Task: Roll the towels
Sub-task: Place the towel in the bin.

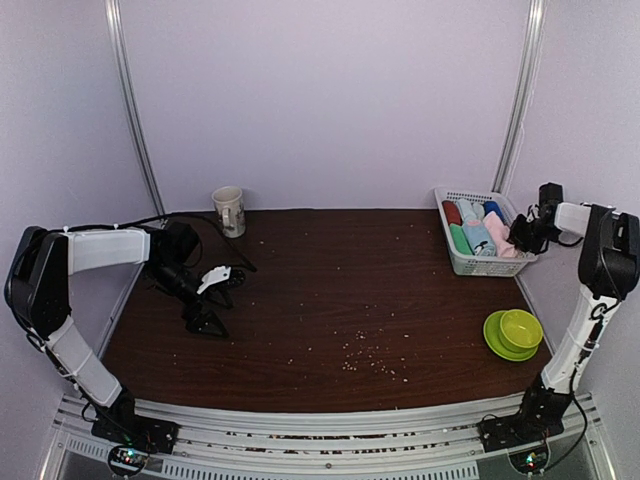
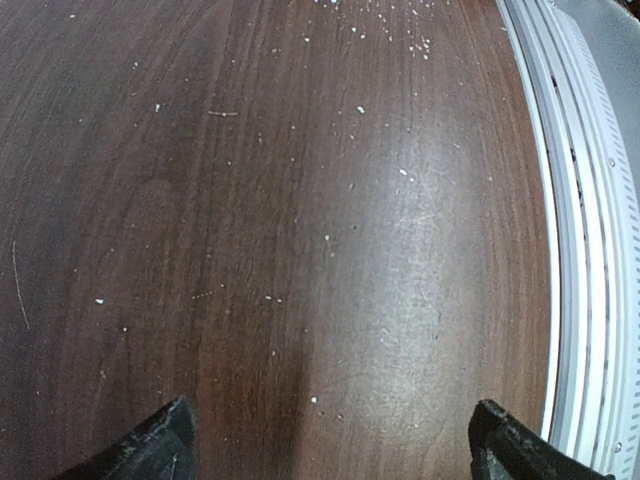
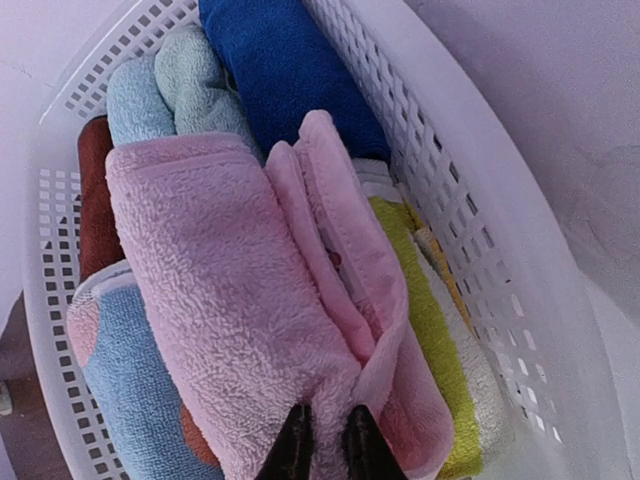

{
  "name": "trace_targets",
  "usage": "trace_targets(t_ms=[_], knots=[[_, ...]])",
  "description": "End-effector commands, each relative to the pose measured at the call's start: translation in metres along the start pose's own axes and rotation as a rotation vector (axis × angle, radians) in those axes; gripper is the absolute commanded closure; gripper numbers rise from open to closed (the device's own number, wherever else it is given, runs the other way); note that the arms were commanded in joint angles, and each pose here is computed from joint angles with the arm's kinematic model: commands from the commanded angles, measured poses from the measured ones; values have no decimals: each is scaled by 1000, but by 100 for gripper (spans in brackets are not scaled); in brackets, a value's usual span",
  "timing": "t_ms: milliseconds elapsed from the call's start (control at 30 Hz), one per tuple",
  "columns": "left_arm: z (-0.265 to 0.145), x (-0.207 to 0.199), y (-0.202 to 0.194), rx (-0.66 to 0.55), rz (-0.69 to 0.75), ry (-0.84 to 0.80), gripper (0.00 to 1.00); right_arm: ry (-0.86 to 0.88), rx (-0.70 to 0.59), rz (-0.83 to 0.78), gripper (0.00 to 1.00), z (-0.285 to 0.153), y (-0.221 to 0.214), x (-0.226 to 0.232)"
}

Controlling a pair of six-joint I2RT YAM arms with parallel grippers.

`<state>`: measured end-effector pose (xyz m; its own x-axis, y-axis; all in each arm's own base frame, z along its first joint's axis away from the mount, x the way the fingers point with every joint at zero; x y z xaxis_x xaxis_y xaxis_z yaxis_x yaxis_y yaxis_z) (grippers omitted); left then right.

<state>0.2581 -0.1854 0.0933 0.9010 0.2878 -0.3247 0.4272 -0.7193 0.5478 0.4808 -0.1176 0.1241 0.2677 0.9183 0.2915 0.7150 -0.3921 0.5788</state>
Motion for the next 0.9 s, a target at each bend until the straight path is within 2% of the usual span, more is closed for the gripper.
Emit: trace_targets(t_ms=[0,167,300,600,733,867], knots=[[2,-2,1,-16,8,-23,3,-136,104,-74,85,12,-24,-6],[1,-3,2,-18,11,-23,2,-145,78,-88,69,2,-16,-3],[0,-3,3,-21,12,-21,2,-150,12,-101,63,-23,6,6],[-1,-3,4,-24,13,-16,2,-130,-161,-149,57,-82,58,43],[-2,-2,5,-25,12,-13,2,-66,-202,-175,56,-90,68,68],[-4,-1,7,-28,17,5,2,42,-239,-204,56,-79,67,101]])
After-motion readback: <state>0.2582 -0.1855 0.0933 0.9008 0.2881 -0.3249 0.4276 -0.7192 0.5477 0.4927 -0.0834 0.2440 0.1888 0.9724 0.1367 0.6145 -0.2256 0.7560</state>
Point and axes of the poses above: each gripper's point midway between its finger pads, its own z axis out along the fingers, its own x axis along the line the jaws close on, y = z × x, the point moved 1 cm from there along -z, back along the fingers, and after that the axes turned 14 degrees about -z, right-handed, at the moved point
